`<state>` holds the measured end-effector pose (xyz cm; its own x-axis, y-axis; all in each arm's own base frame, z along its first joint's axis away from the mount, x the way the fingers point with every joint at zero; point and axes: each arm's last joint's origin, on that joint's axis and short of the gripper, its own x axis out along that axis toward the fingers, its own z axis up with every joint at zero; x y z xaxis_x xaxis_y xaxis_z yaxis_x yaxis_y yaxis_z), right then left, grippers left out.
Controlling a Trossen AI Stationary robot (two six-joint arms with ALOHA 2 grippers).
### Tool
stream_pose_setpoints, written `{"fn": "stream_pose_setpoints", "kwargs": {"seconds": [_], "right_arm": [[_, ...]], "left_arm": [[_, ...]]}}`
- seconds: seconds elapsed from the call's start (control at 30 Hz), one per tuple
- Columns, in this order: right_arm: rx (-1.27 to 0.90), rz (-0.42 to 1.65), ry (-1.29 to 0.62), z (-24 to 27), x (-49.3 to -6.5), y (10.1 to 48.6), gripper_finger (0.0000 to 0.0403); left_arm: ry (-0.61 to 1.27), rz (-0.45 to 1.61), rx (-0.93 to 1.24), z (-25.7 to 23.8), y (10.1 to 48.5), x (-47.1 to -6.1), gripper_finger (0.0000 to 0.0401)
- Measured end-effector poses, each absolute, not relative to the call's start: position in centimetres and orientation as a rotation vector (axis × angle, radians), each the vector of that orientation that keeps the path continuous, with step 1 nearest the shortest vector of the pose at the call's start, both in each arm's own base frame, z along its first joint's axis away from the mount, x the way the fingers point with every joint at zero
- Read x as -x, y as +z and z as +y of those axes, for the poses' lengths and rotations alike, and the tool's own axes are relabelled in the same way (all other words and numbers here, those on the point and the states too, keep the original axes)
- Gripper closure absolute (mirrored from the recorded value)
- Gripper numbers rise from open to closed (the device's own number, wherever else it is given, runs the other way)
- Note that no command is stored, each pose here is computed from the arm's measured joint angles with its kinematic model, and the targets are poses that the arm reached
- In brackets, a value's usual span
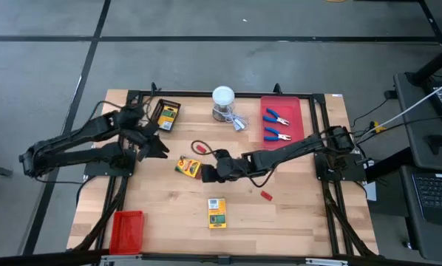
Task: Pick & Place School Supplies
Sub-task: Put the crayon box into the black bin
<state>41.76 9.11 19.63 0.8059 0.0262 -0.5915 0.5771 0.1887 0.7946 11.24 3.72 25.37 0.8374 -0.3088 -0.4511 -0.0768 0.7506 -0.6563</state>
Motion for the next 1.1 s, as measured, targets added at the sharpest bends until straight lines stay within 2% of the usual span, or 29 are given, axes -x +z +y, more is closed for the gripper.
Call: {"fn": "stream_pose_setpoints", "kwargs": {"seconds": [0.2, 0.5, 0.6, 0.8, 1.1], "right_arm": [[-1.383, 0.535, -0.495, 8.4, -40.4, 16.7, 0.0321], [-1.375, 0.523, -0.594, 4.8, -40.6, 15.5, 0.0252], [-1.387, 0.525, -0.606, 3.9, -40.9, 14.9, 0.0240], [-1.405, 0.571, -0.591, 3.6, -41.4, 13.0, 0.0252], [-1.417, 0.539, -0.536, 3.8, -43.8, 12.1, 0.0271]], "left_arm": [[-0.073, 0.470, 0.725, 3.0, 26.5, -9.5, 0.0213], [-0.058, 0.429, 0.726, 2.8, 26.8, -9.1, 0.0213], [-0.059, 0.409, 0.714, 2.8, 27.0, -9.1, 0.0217], [-0.059, 0.410, 0.715, 2.8, 27.0, -9.1, 0.0221], [-0.057, 0.406, 0.712, 2.9, 27.0, -9.1, 0.0221]]}}
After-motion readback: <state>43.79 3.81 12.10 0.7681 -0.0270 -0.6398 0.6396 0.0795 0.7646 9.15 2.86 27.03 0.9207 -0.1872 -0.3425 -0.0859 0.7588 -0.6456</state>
